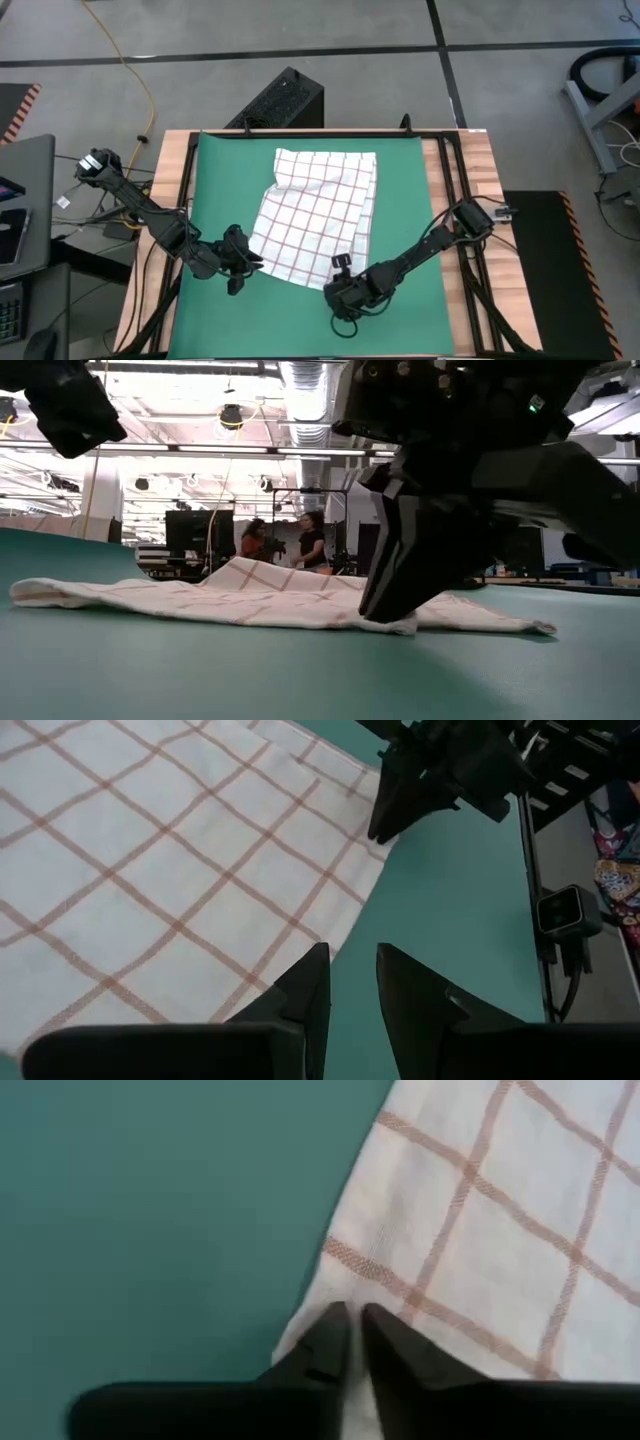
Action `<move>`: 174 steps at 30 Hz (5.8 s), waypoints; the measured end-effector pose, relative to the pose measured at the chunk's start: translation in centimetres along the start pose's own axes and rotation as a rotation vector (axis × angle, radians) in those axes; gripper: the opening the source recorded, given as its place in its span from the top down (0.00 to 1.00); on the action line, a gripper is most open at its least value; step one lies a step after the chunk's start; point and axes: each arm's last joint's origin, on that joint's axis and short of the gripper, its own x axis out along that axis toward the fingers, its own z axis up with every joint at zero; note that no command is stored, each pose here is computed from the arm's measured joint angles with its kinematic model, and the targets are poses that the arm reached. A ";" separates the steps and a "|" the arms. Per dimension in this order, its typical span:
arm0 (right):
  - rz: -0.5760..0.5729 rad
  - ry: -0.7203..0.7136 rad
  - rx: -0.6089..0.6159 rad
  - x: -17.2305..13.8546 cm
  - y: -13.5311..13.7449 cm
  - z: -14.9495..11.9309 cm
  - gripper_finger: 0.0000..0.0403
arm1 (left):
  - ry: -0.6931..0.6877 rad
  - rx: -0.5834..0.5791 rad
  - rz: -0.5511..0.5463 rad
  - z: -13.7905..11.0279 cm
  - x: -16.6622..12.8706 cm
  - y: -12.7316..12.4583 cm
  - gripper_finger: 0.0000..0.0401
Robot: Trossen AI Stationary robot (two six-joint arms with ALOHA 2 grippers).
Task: Roll towel
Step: Roll the white stripe towel
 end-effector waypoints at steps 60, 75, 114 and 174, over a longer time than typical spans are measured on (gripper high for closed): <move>-0.017 -0.006 -0.008 -2.1 -1.4 6.9 0.98 | 0.117 0.074 -0.020 -2.4 -0.1 -1.0 0.87; -0.306 -0.012 0.127 -6.4 -8.3 11.0 0.98 | 0.209 0.157 0.116 -7.9 3.7 -2.4 1.00; -0.296 0.247 0.125 -8.4 -3.4 7.2 0.98 | 0.238 0.087 0.452 -10.6 4.0 1.7 1.00; -0.012 0.293 0.137 -5.0 3.0 2.9 0.68 | 0.270 0.067 0.455 -10.7 3.9 1.8 1.00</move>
